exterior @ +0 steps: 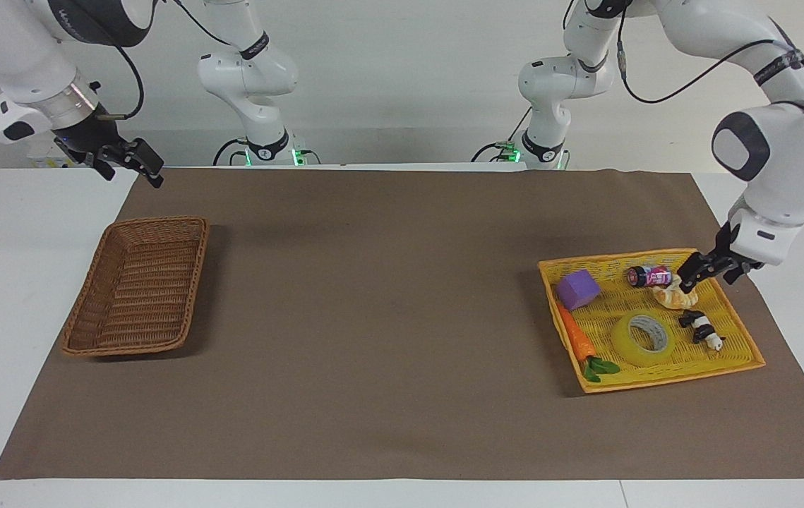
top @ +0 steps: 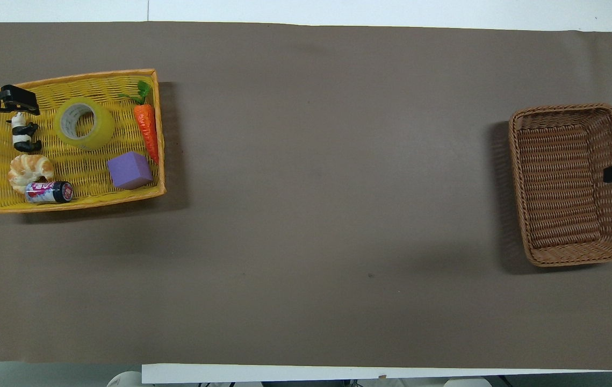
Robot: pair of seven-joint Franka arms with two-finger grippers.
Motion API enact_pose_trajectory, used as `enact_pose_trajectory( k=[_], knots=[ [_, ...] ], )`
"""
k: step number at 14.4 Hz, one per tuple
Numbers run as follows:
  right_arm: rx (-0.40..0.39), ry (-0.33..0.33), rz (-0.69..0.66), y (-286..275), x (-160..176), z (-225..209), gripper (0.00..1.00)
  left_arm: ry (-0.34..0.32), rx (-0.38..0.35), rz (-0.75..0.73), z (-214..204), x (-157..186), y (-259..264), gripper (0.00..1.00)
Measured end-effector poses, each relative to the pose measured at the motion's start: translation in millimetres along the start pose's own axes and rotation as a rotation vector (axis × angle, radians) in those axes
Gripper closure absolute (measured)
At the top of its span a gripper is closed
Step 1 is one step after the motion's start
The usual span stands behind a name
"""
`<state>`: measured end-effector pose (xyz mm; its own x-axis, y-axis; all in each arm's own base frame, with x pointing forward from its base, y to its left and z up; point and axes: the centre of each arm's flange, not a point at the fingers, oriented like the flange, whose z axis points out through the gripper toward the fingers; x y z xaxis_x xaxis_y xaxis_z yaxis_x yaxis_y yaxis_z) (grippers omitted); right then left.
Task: Move tape to another basket
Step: 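Reach the left gripper down to the clear tape roll and grasp it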
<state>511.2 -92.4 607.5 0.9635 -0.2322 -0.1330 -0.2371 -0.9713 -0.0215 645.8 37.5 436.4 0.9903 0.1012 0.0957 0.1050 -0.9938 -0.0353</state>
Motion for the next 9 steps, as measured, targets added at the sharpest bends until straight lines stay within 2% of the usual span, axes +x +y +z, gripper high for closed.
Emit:
enact_pose_trajectory(
  k=[1,2,6,9],
  knots=[
    [0.000,0.000,0.000,0,0,0,0.00,0.003,0.000,-0.007,9,3,-1,0.08],
    [0.000,0.000,0.000,0,0,0,0.00,0.008,0.000,-0.011,14,5,-2,0.14],
    [0.000,0.000,0.000,0,0,0,0.00,0.011,-0.003,-0.047,38,9,8,0.19],
    [0.000,0.000,0.000,0,0,0,0.00,0.013,-0.007,-0.047,72,6,13,0.20]
  ],
)
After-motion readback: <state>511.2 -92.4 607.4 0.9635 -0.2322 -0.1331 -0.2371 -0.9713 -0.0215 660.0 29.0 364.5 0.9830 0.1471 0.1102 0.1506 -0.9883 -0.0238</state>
